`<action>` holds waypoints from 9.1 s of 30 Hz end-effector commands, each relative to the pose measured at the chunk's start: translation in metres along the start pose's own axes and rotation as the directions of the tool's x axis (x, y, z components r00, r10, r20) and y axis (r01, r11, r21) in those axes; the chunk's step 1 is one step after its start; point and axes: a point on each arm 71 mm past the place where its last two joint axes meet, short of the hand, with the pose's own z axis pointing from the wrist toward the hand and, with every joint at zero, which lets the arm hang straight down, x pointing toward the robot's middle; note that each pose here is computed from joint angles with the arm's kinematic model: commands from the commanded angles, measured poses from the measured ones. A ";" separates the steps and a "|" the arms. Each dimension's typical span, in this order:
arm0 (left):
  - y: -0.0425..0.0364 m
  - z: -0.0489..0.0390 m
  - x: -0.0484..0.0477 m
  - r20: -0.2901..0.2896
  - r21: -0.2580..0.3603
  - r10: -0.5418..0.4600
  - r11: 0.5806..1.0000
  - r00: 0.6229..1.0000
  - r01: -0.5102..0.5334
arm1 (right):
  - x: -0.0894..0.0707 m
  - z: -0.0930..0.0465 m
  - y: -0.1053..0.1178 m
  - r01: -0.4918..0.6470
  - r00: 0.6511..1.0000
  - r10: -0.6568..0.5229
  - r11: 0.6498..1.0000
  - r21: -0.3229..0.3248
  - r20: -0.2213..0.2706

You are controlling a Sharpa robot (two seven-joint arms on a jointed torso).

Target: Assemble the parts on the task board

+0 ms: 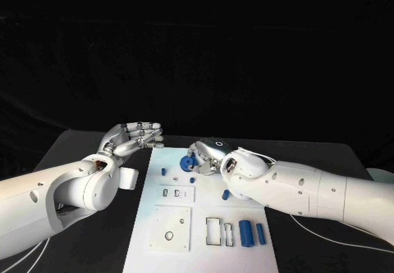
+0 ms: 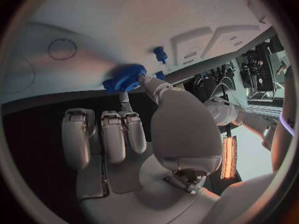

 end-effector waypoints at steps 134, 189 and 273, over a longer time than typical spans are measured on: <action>0.0015 0.0029 0.0010 -0.038 0.008 -0.013 1.000 0.999 0.013 | -0.021 -0.128 -0.153 -0.273 0.960 0.278 0.928 0.251 0.016; 0.0099 0.0134 -0.0007 -0.025 -0.009 -0.012 1.000 1.000 0.012 | -0.001 -0.058 0.027 -0.256 0.966 0.256 0.967 -0.007 -0.041; 0.0111 0.0155 0.0023 -0.032 -0.015 -0.016 1.000 0.999 0.016 | 0.056 -0.045 0.052 -0.149 0.975 0.144 0.989 -0.015 -0.172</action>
